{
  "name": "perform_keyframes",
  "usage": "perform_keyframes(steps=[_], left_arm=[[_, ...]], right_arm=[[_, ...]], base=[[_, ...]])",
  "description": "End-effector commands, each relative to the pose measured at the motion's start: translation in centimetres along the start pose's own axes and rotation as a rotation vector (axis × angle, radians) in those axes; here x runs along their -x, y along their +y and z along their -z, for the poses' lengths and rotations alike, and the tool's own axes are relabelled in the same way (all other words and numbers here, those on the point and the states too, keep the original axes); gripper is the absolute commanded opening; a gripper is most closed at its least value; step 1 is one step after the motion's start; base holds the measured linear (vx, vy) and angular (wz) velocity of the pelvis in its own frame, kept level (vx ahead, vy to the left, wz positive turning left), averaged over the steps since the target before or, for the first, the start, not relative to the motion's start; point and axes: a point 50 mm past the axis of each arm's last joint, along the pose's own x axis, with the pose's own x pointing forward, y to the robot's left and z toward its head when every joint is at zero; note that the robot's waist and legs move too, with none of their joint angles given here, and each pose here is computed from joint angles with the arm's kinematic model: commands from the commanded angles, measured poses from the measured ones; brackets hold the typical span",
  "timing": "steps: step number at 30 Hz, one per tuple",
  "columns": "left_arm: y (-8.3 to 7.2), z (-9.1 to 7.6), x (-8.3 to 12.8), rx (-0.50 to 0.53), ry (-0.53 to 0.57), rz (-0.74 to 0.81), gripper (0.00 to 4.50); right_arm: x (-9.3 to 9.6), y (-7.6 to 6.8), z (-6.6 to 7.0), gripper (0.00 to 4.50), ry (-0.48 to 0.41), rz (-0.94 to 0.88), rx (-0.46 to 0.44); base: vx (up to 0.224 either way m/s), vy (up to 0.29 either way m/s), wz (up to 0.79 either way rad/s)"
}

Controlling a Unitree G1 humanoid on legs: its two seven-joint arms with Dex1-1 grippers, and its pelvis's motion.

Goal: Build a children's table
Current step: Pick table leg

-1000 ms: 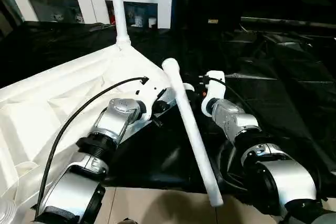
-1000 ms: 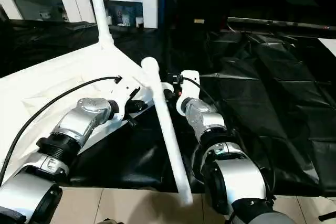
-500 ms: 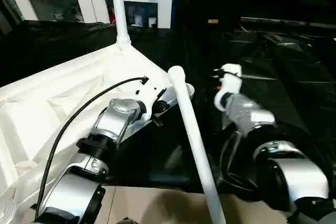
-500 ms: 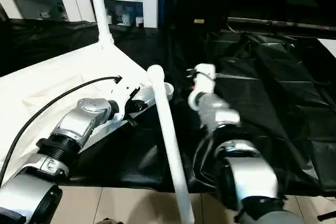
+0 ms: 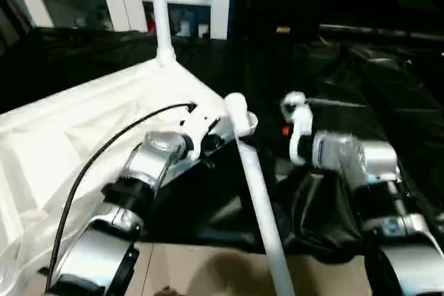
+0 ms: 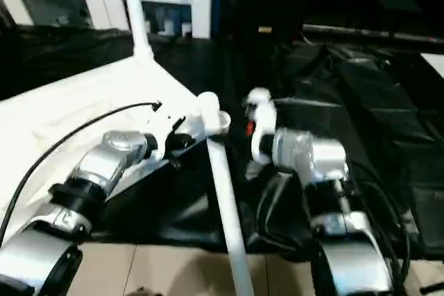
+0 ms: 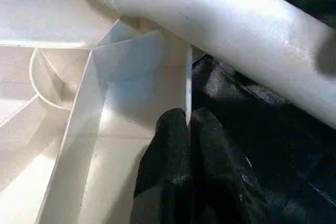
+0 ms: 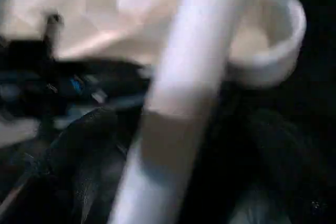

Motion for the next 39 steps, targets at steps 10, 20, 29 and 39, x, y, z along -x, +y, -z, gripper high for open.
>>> perform_keyframes(steps=[10,20,29,39], left_arm=[[0.4,1.4,0.2,0.014,0.057,-0.016,0.0],[0.6,1.3,0.3,0.004,0.049,-0.016,0.0],[0.4,0.9,0.5,-0.049,0.012,0.036,0.0],[1.2,-0.8,1.7,0.038,-0.11,0.094,1.0]], right_arm=[[-0.1,0.8,2.8,3.91,0.158,0.007,-0.042],[-0.1,0.2,3.1,3.1,0.139,0.023,-0.133],[0.3,-0.5,2.0,2.32,0.02,0.006,-0.306],[2.3,-1.3,-1.8,1.72,-0.267,-0.079,-0.517]], base=[[0.0,0.0,0.0],[0.0,0.0,0.0],[0.0,0.0,0.0],[0.0,0.0,0.0]])
